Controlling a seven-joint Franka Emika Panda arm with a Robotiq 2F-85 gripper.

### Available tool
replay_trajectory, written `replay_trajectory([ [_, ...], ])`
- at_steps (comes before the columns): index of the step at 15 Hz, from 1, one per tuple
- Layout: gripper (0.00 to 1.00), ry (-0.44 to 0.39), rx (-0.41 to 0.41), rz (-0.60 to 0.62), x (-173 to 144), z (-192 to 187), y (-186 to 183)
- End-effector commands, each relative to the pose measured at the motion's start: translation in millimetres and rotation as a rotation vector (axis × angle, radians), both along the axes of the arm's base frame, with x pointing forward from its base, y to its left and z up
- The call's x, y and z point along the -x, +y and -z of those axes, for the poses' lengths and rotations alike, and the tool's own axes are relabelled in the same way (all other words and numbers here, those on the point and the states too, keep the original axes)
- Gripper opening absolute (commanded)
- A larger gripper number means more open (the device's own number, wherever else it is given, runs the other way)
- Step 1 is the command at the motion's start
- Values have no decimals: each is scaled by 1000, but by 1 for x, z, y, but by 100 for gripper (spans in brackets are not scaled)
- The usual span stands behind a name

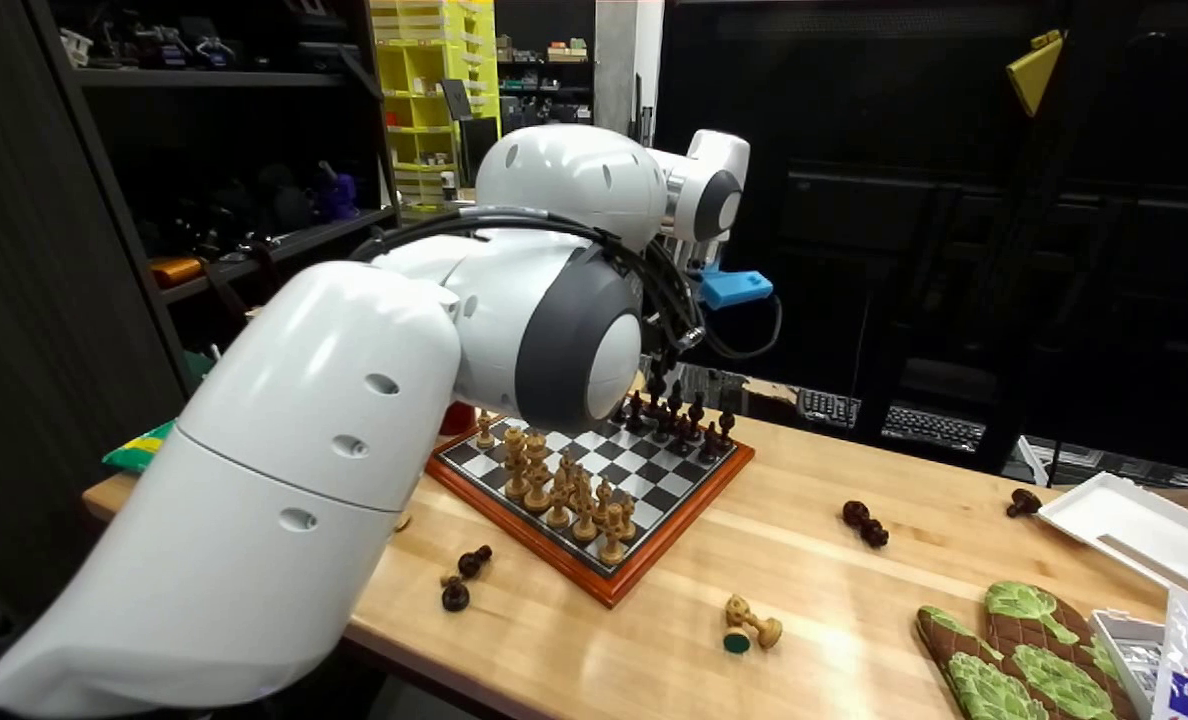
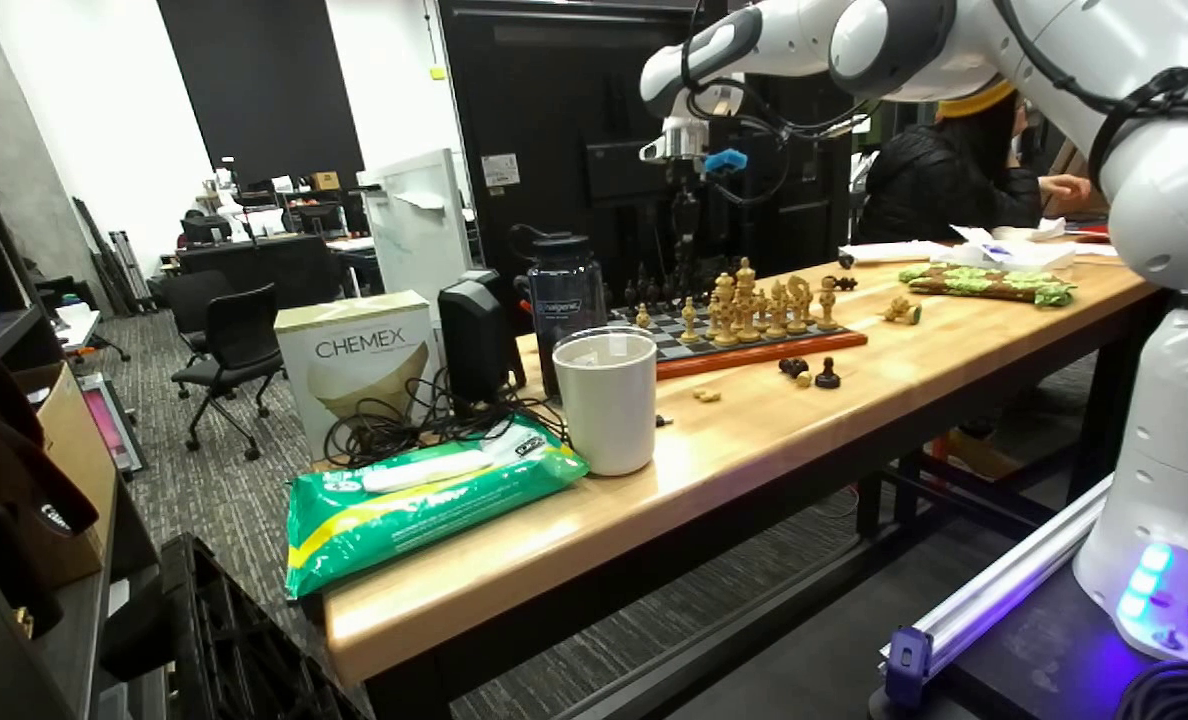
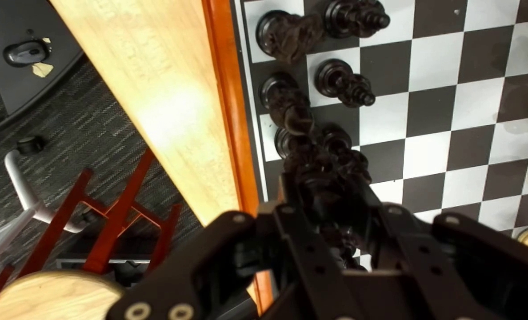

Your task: Pick up one black piece from the table and put it on the chess board

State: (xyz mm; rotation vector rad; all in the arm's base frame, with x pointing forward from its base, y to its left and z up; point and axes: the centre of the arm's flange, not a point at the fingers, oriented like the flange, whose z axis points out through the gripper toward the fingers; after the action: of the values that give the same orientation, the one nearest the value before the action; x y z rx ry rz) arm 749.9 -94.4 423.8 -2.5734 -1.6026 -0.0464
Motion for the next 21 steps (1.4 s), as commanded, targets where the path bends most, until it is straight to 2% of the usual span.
replay_trajectory([
  [1, 8, 3, -14, -9, 2, -4, 1],
  [3, 8, 3, -17, -7, 2, -4, 1],
  [4, 11, 3, -18, -8, 2, -4, 1],
  [5, 25, 3, -17, -8, 1, -5, 1],
  [6, 26, 3, -17, -8, 1, -5, 1],
  [7, 33, 3, -16, -8, 1, -5, 1],
  [9, 24, 4, -16, -9, 1, -5, 1],
  [10, 23, 4, -16, -10, 1, -5, 1],
  [12, 27, 5, -16, -10, 1, -5, 1],
  [14, 20, 6, -15, -12, 1, -5, 1],
  [16, 28, 8, -15, -12, 1, -5, 2],
  [17, 38, 8, -15, -12, 1, -5, 2],
  [19, 44, 9, -15, -12, 1, -5, 2],
  [20, 54, 10, -13, -13, 1, -5, 2],
  [21, 49, 11, -13, -13, 1, -5, 2],
])
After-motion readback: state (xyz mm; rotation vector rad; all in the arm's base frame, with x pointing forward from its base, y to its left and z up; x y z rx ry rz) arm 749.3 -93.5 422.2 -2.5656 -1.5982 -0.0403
